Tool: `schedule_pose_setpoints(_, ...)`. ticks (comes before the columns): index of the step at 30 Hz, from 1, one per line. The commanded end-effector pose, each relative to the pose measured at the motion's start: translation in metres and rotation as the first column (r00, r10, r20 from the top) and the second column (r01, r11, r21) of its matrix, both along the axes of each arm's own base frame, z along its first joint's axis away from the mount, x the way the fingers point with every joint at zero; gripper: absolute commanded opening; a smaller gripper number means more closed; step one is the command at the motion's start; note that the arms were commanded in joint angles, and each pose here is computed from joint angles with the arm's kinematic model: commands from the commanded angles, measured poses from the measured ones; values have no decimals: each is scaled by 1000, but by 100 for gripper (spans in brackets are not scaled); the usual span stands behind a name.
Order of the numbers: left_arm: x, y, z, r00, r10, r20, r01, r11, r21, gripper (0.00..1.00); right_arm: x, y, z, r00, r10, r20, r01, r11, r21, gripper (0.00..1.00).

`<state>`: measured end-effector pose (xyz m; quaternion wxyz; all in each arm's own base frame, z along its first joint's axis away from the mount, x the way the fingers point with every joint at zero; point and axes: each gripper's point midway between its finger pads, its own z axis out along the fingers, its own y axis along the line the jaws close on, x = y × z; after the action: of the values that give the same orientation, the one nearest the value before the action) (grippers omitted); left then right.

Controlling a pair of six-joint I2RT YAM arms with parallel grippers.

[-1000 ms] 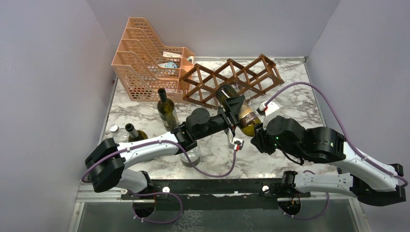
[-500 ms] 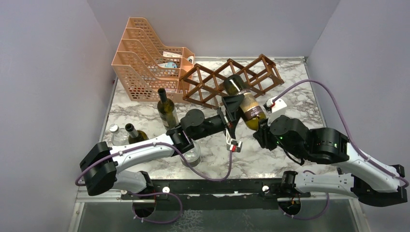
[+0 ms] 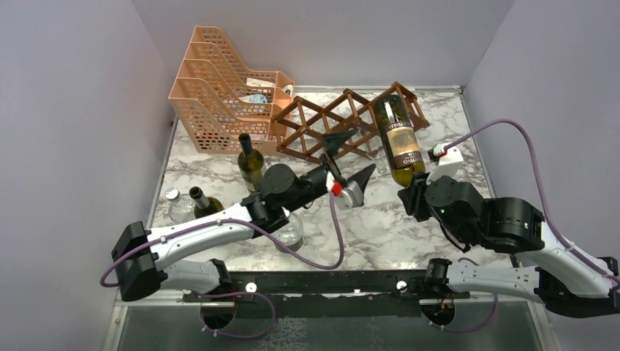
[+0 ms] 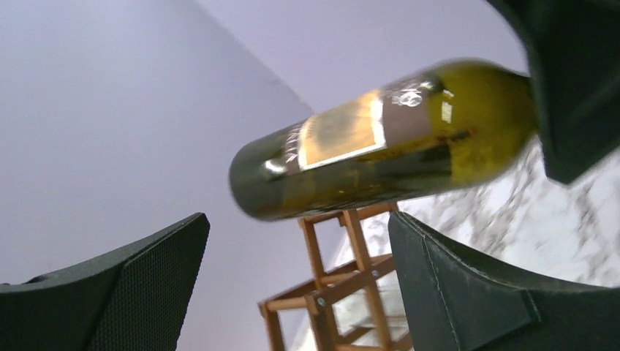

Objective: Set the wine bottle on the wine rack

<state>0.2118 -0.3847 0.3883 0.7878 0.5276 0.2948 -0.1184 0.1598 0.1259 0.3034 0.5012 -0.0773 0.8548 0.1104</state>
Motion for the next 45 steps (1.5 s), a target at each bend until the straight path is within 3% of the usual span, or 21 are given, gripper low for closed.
schedule_pose_setpoints(1,9,46,39,920,17,-390,-150,938,-312,99,10,7,14,997,-58,49,54,994,93,1)
schedule_pose_setpoints(6,-11,70,46,847,-90,-523,-134,917,-376,99,10,18,-9,999,-41,23,39,995,91,1)
schedule_pose_setpoints(11,-10,92,36,745,-96,-660,-238,886,-397,99,11,25,-38,999,-52,-14,53,997,50,1)
schedule_pose_setpoints(15,-12,103,25,703,-107,-703,-277,869,-410,99,13,24,-59,989,-125,-75,124,992,-23,1)
schedule_pose_setpoints(22,-8,110,16,638,-66,-767,-347,865,-363,99,16,38,-77,989,-103,-105,98,994,-48,1)
schedule_pose_setpoints(37,-6,117,12,555,-26,-831,-412,860,-302,99,45,54,-111,987,-13,-158,9,1000,-30,1)
schedule_pose_setpoints(45,-13,134,26,528,-101,-843,-434,822,-370,99,57,68,-109,990,32,-136,-35,999,-13,1)
